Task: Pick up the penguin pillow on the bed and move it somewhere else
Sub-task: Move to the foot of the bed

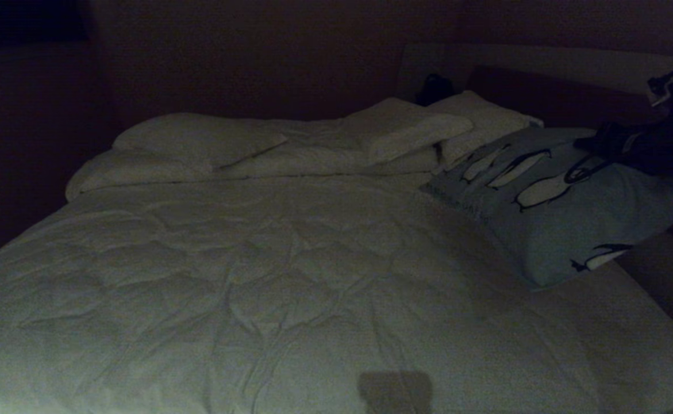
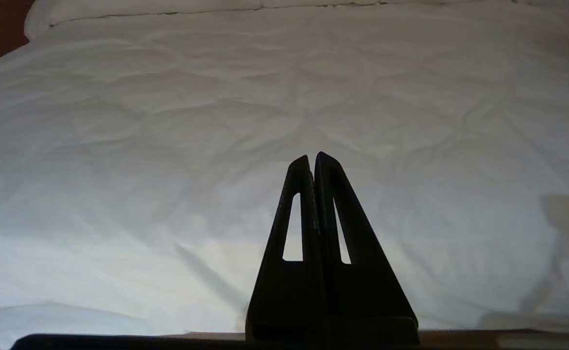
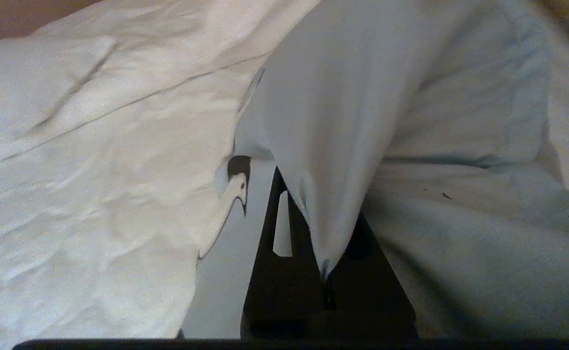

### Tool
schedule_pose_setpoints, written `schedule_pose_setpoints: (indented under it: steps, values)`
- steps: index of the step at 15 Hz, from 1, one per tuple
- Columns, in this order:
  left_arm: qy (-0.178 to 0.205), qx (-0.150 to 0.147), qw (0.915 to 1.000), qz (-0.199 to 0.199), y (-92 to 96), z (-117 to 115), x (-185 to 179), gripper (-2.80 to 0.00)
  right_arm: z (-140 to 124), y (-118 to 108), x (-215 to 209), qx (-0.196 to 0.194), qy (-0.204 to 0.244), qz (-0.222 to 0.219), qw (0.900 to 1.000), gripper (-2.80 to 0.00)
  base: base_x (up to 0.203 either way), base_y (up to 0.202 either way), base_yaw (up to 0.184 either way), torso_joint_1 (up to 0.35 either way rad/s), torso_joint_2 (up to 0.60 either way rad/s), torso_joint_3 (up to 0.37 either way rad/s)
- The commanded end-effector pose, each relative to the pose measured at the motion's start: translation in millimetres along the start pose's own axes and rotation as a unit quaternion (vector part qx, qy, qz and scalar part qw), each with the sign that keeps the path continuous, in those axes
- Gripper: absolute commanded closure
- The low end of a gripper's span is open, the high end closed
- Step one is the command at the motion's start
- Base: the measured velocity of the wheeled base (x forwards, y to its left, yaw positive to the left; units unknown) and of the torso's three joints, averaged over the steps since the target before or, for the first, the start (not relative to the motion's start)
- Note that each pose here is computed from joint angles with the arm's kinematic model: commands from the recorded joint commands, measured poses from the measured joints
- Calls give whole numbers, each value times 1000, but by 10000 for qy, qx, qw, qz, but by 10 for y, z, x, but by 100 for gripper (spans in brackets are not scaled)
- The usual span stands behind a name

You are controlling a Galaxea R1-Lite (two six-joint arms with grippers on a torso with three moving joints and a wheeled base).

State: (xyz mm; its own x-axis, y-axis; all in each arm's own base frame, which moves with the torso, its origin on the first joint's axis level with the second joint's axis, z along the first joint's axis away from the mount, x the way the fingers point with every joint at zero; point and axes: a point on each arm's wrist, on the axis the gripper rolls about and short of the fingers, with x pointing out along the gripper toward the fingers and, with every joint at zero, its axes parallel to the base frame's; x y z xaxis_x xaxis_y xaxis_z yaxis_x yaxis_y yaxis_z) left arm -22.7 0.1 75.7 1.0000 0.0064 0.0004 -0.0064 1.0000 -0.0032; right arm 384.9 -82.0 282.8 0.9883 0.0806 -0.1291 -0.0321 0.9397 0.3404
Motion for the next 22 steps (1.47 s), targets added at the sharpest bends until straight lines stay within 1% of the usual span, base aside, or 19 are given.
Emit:
schedule_pose_setpoints:
  steps: [1,7,9,13,15,17,22]
  values:
    - [-5,1,10000,6,0,1,0,0,-51,-8,56,54,66,22,10000,0,0,208,-1,3,2,-2]
    - [-6,1,10000,6,0,1,0,0,-127,43,130,54,172,105,9998,0,0,197,0,2,4,0]
    - [-6,1,10000,6,0,1,0,0,-135,76,153,38,119,168,9998,0,0,196,0,5,6,1]
    - [-6,1,10000,6,0,1,0,0,-169,174,201,74,35,331,9994,0,0,195,0,3,2,3]
    - [-6,1,10000,6,0,1,0,0,-218,289,233,51,102,468,9988,0,0,195,0,7,2,1]
    - [-6,1,10000,6,0,1,0,0,-231,357,240,32,115,543,9985,0,0,197,2,5,4,2]
    - [-6,1,10000,6,0,1,0,0,-269,478,258,-10,117,607,9981,0,0,196,1,4,3,-1]
